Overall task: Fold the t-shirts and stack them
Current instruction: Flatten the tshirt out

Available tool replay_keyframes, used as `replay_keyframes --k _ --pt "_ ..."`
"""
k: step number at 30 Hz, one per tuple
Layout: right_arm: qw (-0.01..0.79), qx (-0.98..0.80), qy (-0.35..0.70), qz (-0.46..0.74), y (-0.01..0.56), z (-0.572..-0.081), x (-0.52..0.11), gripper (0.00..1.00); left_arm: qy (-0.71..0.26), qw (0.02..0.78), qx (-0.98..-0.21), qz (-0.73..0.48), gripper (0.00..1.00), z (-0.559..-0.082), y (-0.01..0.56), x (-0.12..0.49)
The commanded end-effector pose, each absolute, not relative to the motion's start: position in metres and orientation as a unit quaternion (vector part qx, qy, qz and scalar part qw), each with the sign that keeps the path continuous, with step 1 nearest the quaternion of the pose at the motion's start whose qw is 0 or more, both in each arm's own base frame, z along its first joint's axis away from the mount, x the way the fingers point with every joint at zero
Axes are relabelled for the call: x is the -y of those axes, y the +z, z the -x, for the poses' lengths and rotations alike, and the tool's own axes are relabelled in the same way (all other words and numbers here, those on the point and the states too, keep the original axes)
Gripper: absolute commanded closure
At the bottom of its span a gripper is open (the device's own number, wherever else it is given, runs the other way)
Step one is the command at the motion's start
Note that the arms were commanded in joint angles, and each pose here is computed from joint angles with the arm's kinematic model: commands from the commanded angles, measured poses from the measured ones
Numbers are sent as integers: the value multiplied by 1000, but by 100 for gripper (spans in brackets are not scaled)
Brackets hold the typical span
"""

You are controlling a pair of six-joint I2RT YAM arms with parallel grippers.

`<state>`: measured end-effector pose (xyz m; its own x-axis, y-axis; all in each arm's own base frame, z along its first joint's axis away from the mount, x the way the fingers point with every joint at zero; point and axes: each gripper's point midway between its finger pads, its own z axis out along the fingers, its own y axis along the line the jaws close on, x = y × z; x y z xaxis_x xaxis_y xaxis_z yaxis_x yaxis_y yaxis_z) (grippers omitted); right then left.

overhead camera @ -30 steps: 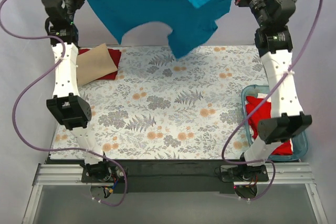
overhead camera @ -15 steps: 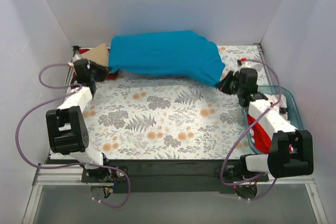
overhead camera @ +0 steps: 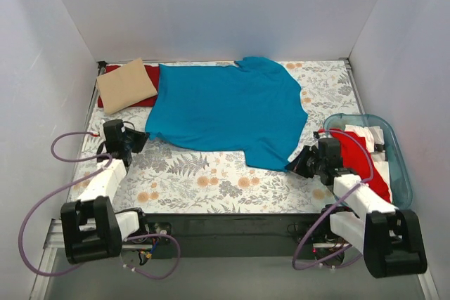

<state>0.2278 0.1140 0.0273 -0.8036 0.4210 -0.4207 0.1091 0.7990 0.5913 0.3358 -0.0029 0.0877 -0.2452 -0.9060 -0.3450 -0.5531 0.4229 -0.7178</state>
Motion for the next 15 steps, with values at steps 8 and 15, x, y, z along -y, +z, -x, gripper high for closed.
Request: replay_keyframes --k 8,15 --pt "313 -887 312 -134 70 -185 -114 99 -114 366 -749 541 100 -265 75 -27" --pt "326 -883 310 -134 87 -176 -111 99 -100 340 -741 570 99 -244 57 -27"
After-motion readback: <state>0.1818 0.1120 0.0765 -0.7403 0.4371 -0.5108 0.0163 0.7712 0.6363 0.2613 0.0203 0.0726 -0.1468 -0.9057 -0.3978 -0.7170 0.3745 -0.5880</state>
